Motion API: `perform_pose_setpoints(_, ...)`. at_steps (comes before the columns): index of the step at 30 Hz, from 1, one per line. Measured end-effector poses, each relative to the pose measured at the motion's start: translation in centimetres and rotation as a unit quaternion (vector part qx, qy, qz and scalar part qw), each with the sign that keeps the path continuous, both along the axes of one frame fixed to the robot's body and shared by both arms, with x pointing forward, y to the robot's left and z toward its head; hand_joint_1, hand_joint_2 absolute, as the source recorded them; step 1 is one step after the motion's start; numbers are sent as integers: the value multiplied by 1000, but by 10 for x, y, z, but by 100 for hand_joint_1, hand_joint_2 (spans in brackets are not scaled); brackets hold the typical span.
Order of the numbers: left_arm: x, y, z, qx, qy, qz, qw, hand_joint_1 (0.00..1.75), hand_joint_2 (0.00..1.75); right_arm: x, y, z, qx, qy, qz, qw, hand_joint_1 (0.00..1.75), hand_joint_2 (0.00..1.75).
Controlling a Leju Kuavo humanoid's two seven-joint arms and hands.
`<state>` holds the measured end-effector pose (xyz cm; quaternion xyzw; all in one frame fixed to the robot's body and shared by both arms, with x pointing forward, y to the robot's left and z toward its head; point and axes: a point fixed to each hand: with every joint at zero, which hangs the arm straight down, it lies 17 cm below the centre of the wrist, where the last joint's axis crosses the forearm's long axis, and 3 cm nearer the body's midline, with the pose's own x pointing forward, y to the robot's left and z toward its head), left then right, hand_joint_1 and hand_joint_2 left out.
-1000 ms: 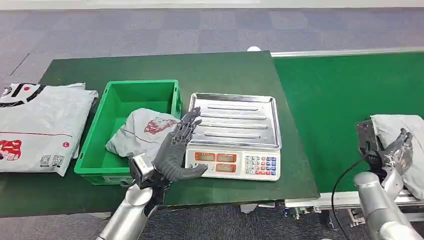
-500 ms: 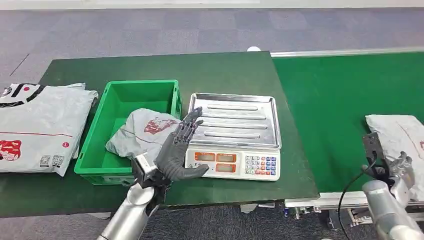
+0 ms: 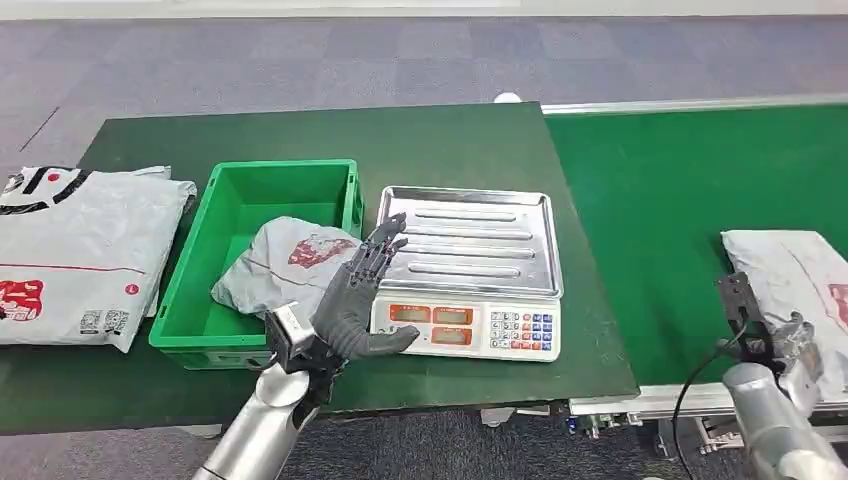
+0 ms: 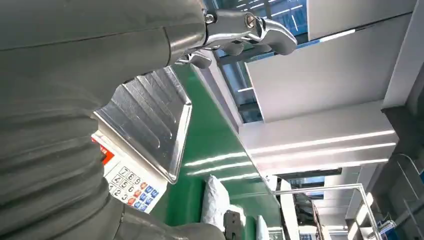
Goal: Moved the parcel from conveyor to table for the left to box.
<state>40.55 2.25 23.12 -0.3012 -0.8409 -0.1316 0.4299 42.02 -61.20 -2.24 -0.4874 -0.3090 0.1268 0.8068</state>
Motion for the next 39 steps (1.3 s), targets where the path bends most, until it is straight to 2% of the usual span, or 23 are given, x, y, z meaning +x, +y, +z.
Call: perform_pose_setpoints(39,0,-1,-1,5,-2,2,1000,0,175,1,0,3,-15,-3,7,1000,0,175)
